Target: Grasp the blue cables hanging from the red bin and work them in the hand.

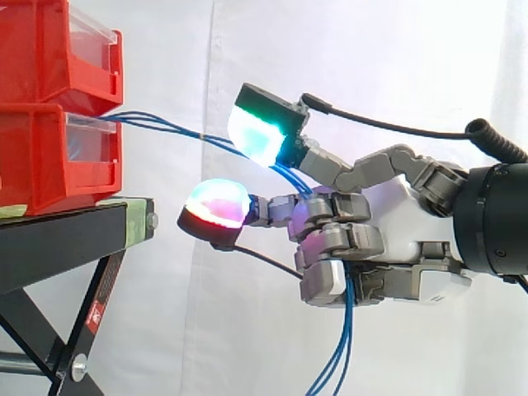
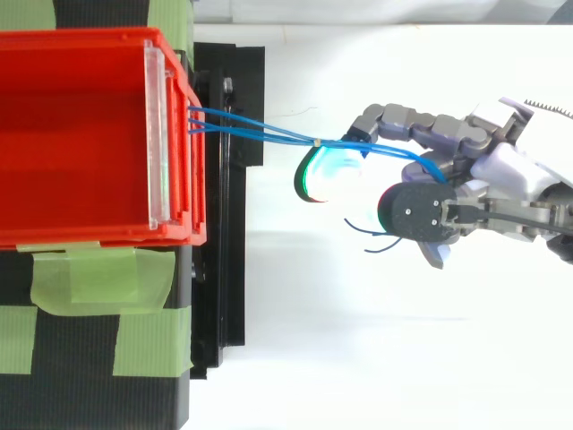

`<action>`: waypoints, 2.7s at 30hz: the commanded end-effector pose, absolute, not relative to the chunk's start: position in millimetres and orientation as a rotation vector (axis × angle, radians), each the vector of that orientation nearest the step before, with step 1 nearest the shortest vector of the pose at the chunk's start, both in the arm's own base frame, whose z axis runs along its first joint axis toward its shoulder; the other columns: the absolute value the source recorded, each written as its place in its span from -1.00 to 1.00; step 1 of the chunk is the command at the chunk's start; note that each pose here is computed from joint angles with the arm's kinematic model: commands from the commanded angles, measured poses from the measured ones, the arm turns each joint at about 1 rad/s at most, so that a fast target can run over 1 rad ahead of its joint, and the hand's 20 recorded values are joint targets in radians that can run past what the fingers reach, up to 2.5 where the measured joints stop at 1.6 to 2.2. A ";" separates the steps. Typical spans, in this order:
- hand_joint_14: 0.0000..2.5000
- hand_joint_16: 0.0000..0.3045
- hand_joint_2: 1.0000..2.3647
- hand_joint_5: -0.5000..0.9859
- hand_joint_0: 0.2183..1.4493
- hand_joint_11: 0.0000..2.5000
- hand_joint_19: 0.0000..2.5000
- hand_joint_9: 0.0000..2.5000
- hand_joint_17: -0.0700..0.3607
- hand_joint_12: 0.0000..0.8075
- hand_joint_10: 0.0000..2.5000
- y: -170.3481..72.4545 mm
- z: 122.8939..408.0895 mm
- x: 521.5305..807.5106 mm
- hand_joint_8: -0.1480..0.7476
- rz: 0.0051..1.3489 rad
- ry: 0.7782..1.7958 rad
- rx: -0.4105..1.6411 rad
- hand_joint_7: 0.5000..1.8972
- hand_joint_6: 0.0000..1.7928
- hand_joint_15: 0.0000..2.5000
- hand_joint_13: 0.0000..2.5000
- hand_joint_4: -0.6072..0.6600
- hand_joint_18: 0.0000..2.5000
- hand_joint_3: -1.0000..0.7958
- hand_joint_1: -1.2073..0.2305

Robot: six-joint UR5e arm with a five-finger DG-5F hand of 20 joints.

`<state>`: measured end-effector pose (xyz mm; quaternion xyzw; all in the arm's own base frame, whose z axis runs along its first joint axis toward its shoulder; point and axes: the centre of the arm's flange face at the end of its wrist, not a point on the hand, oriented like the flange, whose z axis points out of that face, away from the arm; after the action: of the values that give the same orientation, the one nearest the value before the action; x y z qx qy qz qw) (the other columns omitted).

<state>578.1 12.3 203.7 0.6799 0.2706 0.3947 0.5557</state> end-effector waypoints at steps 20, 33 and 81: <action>1.00 -0.73 -1.00 0.01 0.06 1.00 -0.10 -0.16 -0.24 0.02 1.00 12.5 203.2 578.4 -0.05 0.932 0.641 1.605 0.16 -0.82 0.46 0.02 0.21 0.07 -0.95 -0.25; 1.00 -0.73 -1.00 0.02 0.06 1.00 -0.10 -0.16 -0.24 0.02 1.00 12.4 204.0 578.3 -0.05 0.934 0.640 1.605 0.17 -0.83 0.46 0.02 0.21 0.07 -0.96 -0.24; 1.00 -0.73 -1.00 0.04 0.04 1.00 -0.10 -0.16 -0.24 0.02 1.00 -38.7 261.9 611.7 -0.05 0.688 0.760 1.523 0.16 -0.75 0.46 0.02 0.21 0.07 -1.00 -0.22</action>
<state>611.2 -38.5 261.6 0.6593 0.3271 0.2958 0.6090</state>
